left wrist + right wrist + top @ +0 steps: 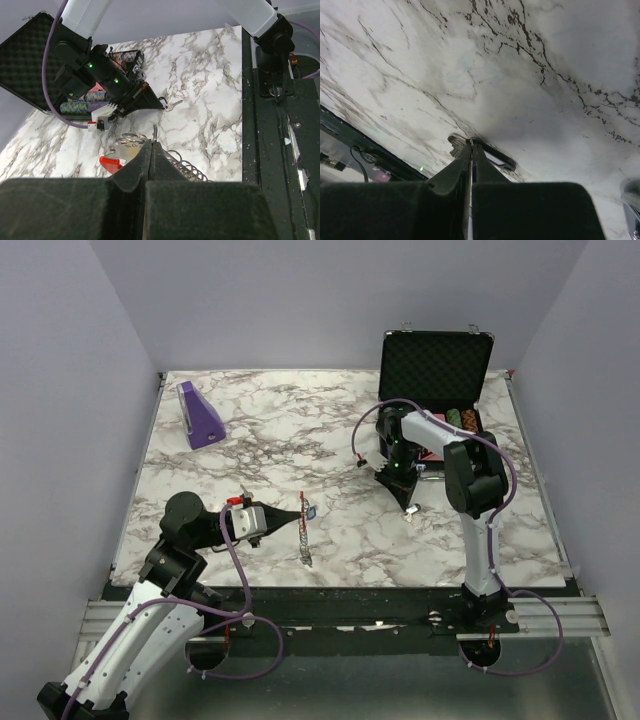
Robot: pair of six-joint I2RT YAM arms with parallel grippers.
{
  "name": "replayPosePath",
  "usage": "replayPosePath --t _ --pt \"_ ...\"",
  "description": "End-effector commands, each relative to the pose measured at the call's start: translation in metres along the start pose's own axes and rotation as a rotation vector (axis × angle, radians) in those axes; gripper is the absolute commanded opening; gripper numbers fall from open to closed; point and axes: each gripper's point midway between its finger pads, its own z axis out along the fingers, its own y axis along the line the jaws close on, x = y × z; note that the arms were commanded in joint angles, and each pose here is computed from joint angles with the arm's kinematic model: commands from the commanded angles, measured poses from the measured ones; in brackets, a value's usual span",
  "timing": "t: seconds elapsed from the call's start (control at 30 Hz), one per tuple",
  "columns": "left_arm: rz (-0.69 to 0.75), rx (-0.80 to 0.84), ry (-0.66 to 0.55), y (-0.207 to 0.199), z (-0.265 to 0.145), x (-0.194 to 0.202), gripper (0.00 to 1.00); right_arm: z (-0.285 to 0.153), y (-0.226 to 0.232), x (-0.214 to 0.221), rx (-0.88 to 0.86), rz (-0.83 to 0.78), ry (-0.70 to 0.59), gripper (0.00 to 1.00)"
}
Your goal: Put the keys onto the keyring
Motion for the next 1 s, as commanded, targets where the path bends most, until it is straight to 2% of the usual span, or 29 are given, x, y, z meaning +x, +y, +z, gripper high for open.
replayPosePath --t 0.0,0.4,0.97 --pt "0.028 -0.009 -0.005 0.0024 0.0002 -0.0017 0.0 -0.0033 0.0099 0.0125 -0.015 -0.015 0.047 0.1" --pt "0.028 -0.01 -0.005 0.003 0.0002 -0.0019 0.0 -0.0065 0.0113 0.0127 -0.016 -0.019 0.04 0.18" --pt "0.029 -0.009 -0.005 0.0025 0.0002 -0.0021 0.0 -0.0072 0.0136 0.0182 -0.013 -0.02 0.05 0.19"
